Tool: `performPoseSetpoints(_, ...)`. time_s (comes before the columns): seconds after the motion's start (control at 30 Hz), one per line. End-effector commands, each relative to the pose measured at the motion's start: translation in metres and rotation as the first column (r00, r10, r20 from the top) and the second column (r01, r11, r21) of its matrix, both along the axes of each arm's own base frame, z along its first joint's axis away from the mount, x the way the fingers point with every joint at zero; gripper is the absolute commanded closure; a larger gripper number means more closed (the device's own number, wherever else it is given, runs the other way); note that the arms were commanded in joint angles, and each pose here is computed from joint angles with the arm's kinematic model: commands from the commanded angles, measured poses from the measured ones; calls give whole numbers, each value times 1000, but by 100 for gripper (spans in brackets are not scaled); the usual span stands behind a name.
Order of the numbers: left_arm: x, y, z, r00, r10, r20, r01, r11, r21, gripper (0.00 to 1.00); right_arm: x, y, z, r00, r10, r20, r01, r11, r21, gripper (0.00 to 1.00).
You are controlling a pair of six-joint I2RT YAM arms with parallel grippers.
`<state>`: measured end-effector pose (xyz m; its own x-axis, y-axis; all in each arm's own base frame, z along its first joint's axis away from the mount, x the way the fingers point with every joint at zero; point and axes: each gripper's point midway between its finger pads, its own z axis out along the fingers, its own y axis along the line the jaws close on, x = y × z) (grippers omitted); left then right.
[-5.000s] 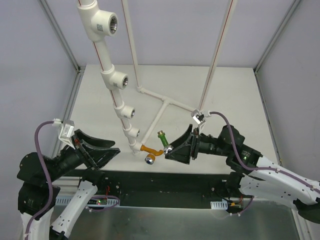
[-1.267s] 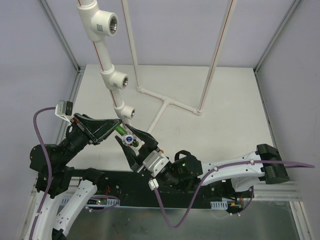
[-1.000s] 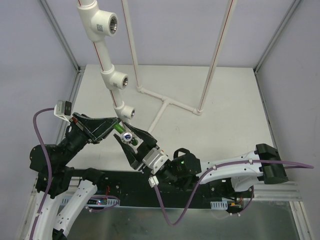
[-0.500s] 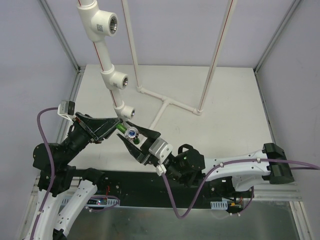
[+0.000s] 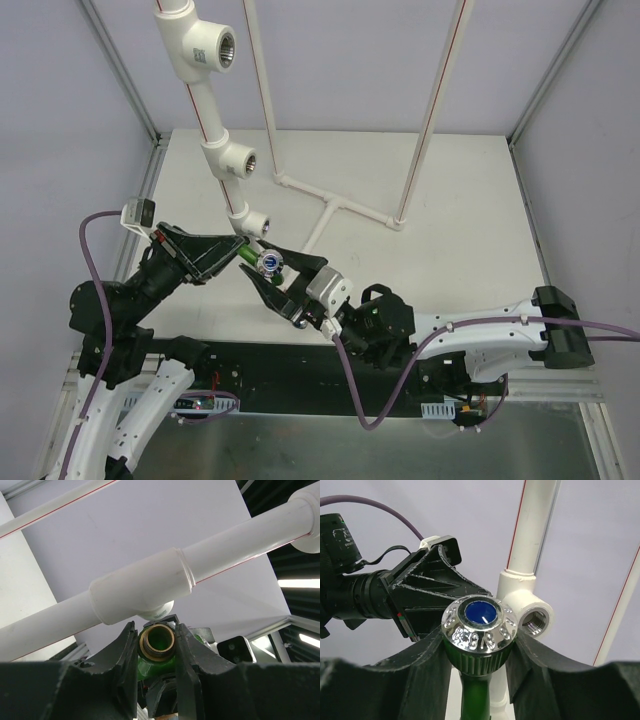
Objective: Install the water faucets
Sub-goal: Pick up the water faucet from the center of the board.
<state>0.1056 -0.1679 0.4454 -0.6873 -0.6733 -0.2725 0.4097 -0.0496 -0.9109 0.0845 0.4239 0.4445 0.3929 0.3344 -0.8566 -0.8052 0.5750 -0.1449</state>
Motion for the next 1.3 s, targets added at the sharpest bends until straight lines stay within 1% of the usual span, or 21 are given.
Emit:
performPoseSetpoints(0.0, -19, 9, 27, 996, 1, 91, 5, 998, -70, 100, 3, -5, 6, 1000, -17, 15, 16, 999, 51, 50)
performPoseSetpoints(0.2, -19, 13, 28, 998, 13, 68, -5, 994, -111, 100, 3, 1, 6, 998, -41, 57, 38, 998, 55, 45)
performPoseSetpoints(0.3, -21, 14, 31, 997, 16, 74, -7, 993, -118, 100, 3, 2, 7, 997, -44, 65, 40, 997, 69, 44)
performPoseSetpoints(0.6, -21, 13, 29, 998, 4, 58, 4, 992, -126, 100, -2, -2, 25, 996, -22, 84, 9, 988, 155, 46)
performPoseSetpoints(0.8, -20, 13, 29, 999, -3, 50, 9, 991, -136, 100, -5, 3, 29, 996, -8, 89, -7, 987, 160, 51)
performPoseSetpoints(1.0, -20, 13, 29, 999, -15, 40, 20, 988, -153, 100, -4, 10, 31, 995, -9, 103, -8, 986, 164, 61)
performPoseSetpoints(1.03, -20, 13, 30, 999, -16, 40, 22, 987, -158, 100, -3, 11, 29, 995, -10, 103, -7, 987, 161, 65)
performPoseSetpoints(1.07, -20, 13, 31, 999, -16, 38, 21, 987, -160, 100, -3, 13, 29, 994, -9, 106, -8, 987, 161, 72)
performPoseSetpoints(1.1, -21, 14, 32, 999, -18, 42, 25, 986, -163, 100, -3, 13, 29, 994, -8, 109, -10, 987, 161, 85)
performPoseSetpoints(1.13, -22, 13, 31, 999, -21, 42, 27, 986, -163, 100, -3, 14, 28, 994, -7, 106, -10, 987, 162, 94)
performPoseSetpoints(1.17, -21, 14, 30, 999, -19, 38, 25, 986, -163, 100, -2, 12, 30, 994, -10, 105, -8, 986, 169, 99)
performPoseSetpoints(1.27, -20, 13, 27, 999, -19, 33, 24, 986, -163, 100, -2, 6, 33, 996, -6, 88, -10, 984, 177, 100)
